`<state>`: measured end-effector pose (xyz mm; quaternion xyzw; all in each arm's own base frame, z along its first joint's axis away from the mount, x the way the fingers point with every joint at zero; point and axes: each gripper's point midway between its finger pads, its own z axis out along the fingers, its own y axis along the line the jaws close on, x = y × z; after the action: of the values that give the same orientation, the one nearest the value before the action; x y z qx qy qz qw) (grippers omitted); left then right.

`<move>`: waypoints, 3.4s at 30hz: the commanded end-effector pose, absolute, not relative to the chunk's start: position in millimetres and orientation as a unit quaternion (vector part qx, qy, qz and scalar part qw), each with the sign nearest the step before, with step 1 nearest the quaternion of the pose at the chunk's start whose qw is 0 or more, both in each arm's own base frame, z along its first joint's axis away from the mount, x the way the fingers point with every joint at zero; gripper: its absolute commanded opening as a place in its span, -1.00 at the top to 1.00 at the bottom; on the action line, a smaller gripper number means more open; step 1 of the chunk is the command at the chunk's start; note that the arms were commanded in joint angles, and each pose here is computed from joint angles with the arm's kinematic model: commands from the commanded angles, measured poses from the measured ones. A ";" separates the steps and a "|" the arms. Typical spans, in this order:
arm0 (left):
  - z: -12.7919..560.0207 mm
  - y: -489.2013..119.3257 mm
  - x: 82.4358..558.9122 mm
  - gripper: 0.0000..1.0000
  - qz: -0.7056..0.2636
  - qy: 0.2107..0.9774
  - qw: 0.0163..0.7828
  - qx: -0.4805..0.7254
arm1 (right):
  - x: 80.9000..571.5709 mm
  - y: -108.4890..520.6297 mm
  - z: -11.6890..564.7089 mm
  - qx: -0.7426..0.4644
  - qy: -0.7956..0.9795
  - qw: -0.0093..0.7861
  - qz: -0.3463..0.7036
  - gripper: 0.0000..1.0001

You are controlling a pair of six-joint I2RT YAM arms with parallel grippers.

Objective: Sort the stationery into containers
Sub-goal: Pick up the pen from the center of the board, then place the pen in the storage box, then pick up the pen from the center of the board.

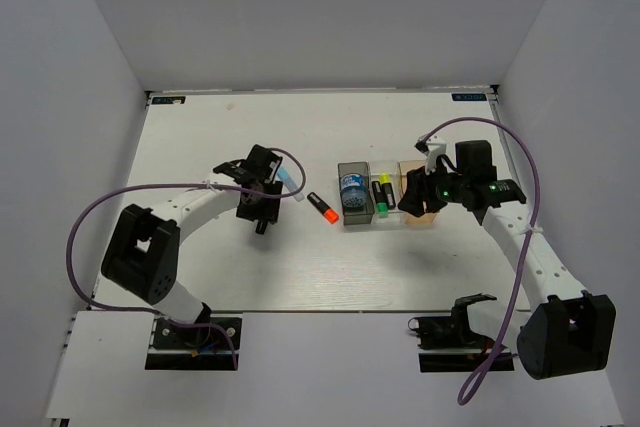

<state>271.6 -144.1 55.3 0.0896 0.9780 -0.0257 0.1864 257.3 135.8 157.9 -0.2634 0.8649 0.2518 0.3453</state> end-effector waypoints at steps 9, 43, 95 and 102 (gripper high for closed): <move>34.6 -143.8 297.9 -0.28 -0.028 0.977 0.186 0.099 | 258.7 136.5 157.7 -0.267 0.863 0.346 0.255 -0.23; 179.9 -357.2 299.9 1.00 -0.347 0.889 0.288 0.082 | 269.6 125.4 158.2 -0.225 0.876 0.358 0.229 0.85; 123.2 -82.9 260.3 -0.80 -0.077 0.932 0.269 -0.230 | 294.9 249.6 178.4 -0.468 0.798 0.310 0.221 -0.17; 95.2 -18.7 246.0 -0.82 -0.079 0.898 0.218 -0.373 | 329.0 330.7 137.1 -0.480 0.830 0.259 0.118 -0.23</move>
<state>251.9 -18.7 97.8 -0.3497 0.9038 -0.0535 0.2407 308.9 336.8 137.3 -0.5068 0.7985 0.2014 0.2547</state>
